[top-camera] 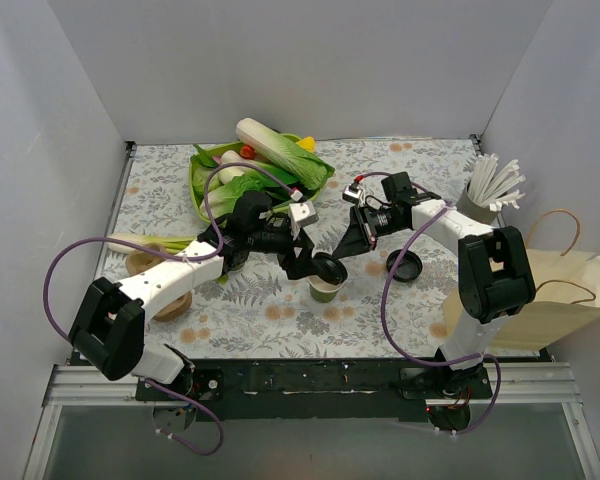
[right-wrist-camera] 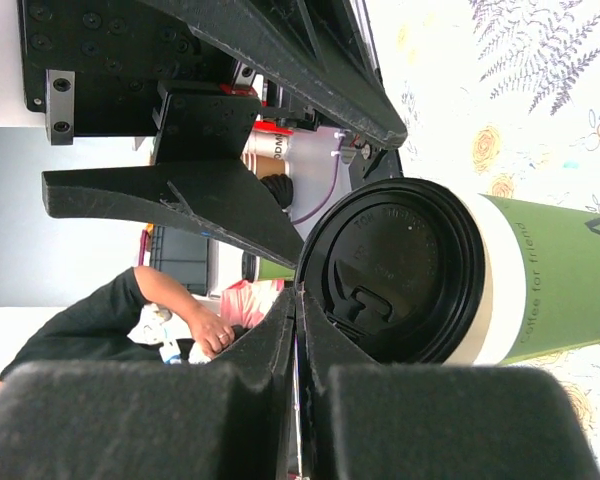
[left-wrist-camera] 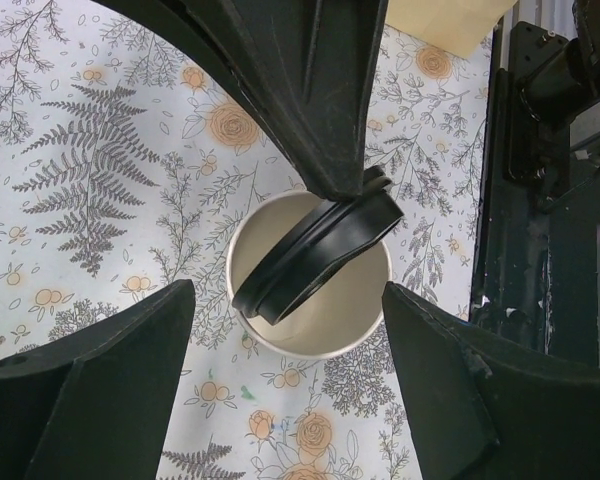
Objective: Pack the takeout coffee
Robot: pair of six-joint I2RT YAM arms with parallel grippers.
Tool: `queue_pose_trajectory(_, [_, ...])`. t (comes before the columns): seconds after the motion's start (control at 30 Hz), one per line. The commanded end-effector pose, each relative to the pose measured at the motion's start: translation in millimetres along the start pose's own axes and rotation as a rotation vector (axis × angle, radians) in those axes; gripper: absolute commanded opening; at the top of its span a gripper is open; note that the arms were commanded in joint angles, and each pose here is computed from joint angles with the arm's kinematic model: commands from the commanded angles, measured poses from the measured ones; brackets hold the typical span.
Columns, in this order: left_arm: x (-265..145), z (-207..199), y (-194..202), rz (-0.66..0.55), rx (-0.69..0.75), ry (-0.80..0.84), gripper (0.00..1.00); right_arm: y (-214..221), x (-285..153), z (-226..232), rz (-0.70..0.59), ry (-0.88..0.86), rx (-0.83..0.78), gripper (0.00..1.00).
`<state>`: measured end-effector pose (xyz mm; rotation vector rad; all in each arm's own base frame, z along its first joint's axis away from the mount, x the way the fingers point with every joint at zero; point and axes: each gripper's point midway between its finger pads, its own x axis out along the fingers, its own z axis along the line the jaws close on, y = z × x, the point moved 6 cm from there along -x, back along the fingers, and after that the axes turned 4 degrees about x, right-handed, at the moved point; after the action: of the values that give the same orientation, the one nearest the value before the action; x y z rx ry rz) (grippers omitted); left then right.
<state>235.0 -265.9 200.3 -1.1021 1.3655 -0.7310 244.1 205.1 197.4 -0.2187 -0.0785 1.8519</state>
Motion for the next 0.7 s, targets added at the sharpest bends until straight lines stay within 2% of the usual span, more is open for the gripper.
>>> queue_pose_trajectory(0.0, [2, -1, -6, -0.025, 0.006, 0.007, 0.75, -4, -5, 1, -0.023, 0.014, -0.020, 0.09])
queue_pose_trajectory(0.53, [10, 4, -16, -0.044, -0.013, 0.026, 0.74, -7, -12, -8, -0.045, 0.071, -0.038, 0.19])
queue_pose_trajectory(0.67, [12, 5, -17, -0.046, -0.018, 0.027, 0.74, -10, -14, -8, -0.052, 0.105, -0.069, 0.29])
